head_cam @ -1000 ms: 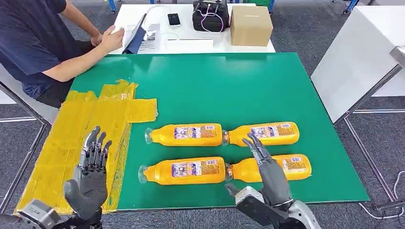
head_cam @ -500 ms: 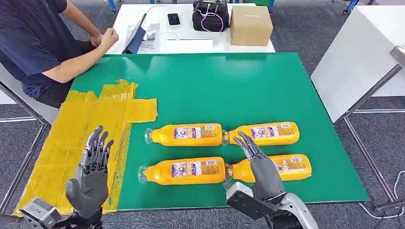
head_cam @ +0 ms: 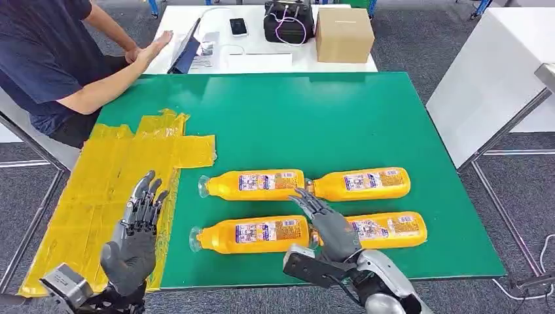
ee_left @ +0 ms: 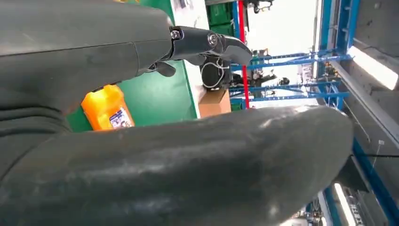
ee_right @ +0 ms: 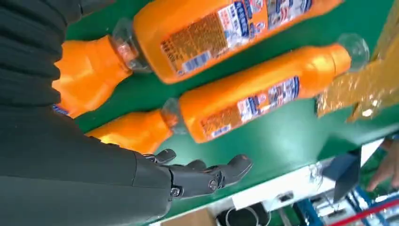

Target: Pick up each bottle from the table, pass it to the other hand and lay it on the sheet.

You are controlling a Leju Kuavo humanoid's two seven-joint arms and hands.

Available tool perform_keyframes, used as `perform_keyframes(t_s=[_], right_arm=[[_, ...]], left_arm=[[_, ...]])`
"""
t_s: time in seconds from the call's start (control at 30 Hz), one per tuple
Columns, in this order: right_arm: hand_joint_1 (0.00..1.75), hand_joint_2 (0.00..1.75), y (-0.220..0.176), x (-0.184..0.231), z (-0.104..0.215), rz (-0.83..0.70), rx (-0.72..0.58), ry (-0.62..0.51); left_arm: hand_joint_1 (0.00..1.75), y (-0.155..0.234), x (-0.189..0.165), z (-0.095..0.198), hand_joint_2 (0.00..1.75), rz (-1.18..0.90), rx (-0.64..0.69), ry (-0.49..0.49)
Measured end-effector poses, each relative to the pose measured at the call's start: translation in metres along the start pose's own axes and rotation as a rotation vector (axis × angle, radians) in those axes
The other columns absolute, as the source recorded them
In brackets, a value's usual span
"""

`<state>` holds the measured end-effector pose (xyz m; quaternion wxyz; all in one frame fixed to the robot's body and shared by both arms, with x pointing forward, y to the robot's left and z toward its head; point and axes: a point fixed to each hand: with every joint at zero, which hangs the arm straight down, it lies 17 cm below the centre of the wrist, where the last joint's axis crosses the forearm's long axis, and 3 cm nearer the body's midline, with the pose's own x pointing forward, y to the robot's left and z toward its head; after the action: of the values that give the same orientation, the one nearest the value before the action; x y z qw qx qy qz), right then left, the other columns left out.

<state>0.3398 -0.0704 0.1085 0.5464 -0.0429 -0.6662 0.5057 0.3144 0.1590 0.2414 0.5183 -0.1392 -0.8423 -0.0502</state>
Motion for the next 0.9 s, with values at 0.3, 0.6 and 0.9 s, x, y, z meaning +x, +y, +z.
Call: perform_keyframes(t_s=[0.3, 0.6, 0.9], right_arm=[[0.00, 1.75, 0.019, 0.007, -0.013, 0.016, 0.075, -0.023], [0.00, 1.75, 0.028, 0.005, -0.016, 0.027, 0.110, -0.021], [0.00, 1.75, 0.034, 0.004, -0.017, 0.041, 0.144, -0.017]], left_arm=[[0.00, -0.002, -0.002, -0.003, 0.00, 0.003, -0.007, 0.001], [0.00, -0.002, -0.003, -0.003, 0.00, 0.005, -0.006, 0.003], [0.00, -0.003, -0.003, -0.004, 0.00, 0.007, -0.008, 0.001]])
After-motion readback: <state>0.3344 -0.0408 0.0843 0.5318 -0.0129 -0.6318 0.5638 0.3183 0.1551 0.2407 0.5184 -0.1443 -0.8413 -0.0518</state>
